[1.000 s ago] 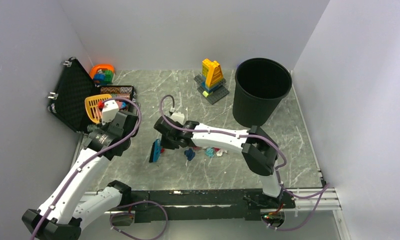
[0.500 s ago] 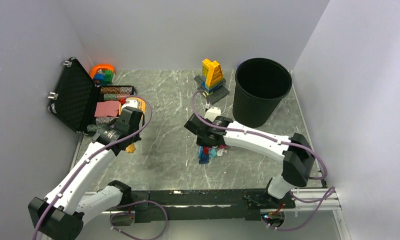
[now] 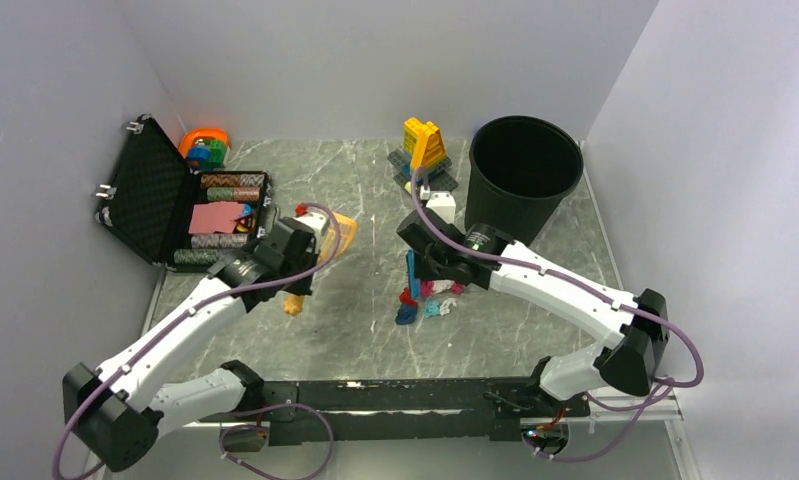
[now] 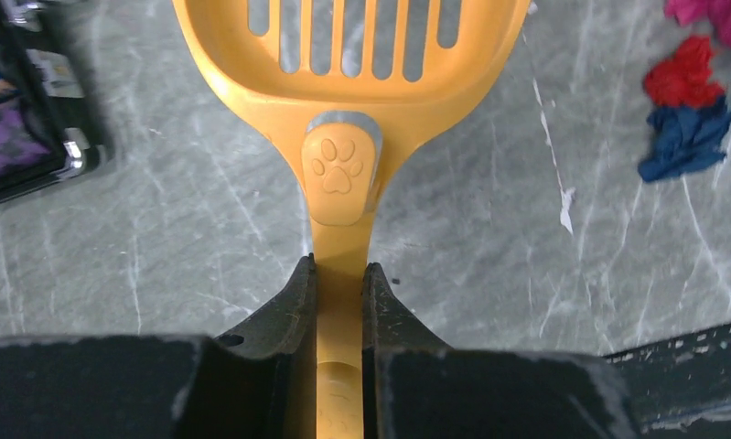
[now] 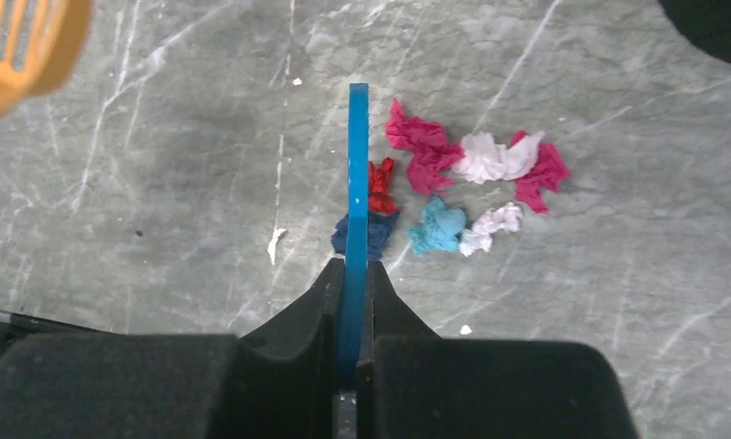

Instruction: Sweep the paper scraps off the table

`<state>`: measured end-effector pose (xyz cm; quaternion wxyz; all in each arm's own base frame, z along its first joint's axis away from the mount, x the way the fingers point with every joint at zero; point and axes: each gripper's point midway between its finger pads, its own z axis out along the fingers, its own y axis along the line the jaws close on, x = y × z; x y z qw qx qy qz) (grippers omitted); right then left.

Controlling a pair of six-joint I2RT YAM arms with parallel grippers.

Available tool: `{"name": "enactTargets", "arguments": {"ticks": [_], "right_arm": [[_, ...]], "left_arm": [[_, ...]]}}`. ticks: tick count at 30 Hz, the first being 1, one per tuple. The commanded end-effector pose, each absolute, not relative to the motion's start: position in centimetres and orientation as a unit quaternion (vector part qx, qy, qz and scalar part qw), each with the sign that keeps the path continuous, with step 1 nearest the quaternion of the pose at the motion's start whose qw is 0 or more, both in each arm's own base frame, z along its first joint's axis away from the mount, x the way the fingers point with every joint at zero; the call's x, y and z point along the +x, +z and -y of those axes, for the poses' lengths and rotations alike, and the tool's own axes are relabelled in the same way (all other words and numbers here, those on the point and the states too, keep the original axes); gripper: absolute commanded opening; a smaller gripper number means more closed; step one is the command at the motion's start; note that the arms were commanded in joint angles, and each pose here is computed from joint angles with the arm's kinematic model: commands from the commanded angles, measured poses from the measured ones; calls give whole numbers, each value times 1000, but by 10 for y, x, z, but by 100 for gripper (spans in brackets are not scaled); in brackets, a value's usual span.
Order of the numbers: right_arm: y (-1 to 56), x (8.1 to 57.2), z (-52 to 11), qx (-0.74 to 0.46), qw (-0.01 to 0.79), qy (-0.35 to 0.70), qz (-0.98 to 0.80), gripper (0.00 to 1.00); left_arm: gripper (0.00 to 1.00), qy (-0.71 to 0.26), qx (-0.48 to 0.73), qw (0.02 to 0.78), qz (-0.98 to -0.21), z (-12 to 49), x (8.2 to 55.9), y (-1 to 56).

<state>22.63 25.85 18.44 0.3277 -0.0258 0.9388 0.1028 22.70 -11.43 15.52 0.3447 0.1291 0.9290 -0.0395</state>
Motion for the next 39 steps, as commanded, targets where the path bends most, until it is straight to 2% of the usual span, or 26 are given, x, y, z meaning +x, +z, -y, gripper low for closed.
{"name": "enactTargets", "arguments": {"ticks": [1,6,10,15,20,25,39], "right_arm": [[206,227,-222,-33,344,49,-937,0],[194,223,-173,-5,321,-18,-947,0],[187,221,-143,21,304,-55,-951,0],[176,226,-125,24,287,-87,-954,0],[160,231,-121,-22,266,-119,-956,0],[143,239,-137,-73,260,-99,-958,0],[115,261,-178,-176,257,-44,-949,0]], "left_arm": [[0,-41,175,315,-932,135,218,156],[0,-77,221,241,-942,155,180,153],[0,-60,257,177,-948,158,145,148],[0,-71,320,118,-937,170,103,143],[0,-67,365,73,-926,172,75,138],[0,-91,389,47,-916,186,68,126],[0,-18,402,21,-915,197,92,96]]}}
